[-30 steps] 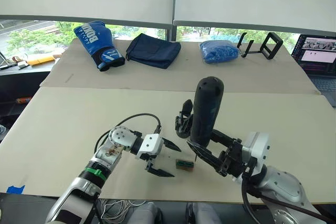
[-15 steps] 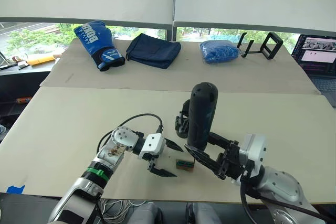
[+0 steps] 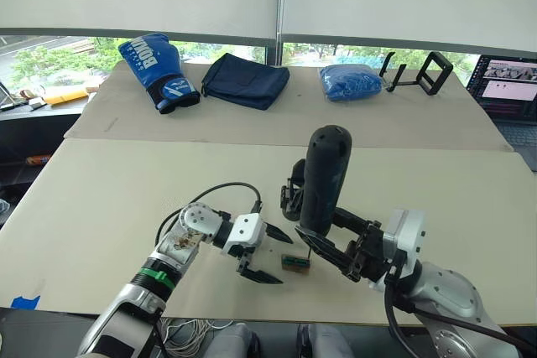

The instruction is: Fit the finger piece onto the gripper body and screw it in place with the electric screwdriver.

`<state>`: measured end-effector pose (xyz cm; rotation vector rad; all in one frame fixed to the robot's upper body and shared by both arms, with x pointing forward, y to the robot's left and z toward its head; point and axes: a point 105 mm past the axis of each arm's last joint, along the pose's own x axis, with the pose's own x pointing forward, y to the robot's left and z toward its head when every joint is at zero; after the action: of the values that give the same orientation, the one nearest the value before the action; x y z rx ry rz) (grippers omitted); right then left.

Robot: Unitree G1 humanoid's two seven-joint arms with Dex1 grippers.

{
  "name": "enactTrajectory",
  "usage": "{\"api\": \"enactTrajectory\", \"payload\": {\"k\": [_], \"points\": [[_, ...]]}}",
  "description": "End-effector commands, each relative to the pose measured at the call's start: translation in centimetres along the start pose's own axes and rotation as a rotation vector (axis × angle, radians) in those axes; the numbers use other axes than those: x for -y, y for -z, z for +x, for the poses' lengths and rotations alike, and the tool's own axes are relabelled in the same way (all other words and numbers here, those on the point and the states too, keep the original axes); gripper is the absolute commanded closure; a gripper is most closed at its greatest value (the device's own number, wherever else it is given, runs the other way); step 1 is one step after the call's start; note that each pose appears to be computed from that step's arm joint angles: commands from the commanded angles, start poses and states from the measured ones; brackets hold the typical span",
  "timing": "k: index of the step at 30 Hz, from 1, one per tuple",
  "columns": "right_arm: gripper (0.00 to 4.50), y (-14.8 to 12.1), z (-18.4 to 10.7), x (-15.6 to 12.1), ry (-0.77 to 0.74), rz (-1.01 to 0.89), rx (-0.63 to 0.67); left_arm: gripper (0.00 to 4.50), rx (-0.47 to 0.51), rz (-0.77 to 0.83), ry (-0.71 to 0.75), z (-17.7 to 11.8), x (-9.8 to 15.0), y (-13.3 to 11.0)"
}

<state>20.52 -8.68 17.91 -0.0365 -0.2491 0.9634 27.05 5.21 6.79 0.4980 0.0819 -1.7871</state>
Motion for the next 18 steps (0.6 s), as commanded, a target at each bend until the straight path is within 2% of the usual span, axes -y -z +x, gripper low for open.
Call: {"api": "enactTrajectory", "payload": {"k": [1,18], "points": [[2.60,-1.67,-0.02,-0.40,-0.013,-0.016,0.068,0.00,0.006,0.042,-0.008,0.09,-0.57,-0.78],[2.60,-0.92,-0.10,-0.42,-0.024,-0.028,0.045,0.00,0.009,0.041,0.005,0.27,-0.03,-0.75]]}}
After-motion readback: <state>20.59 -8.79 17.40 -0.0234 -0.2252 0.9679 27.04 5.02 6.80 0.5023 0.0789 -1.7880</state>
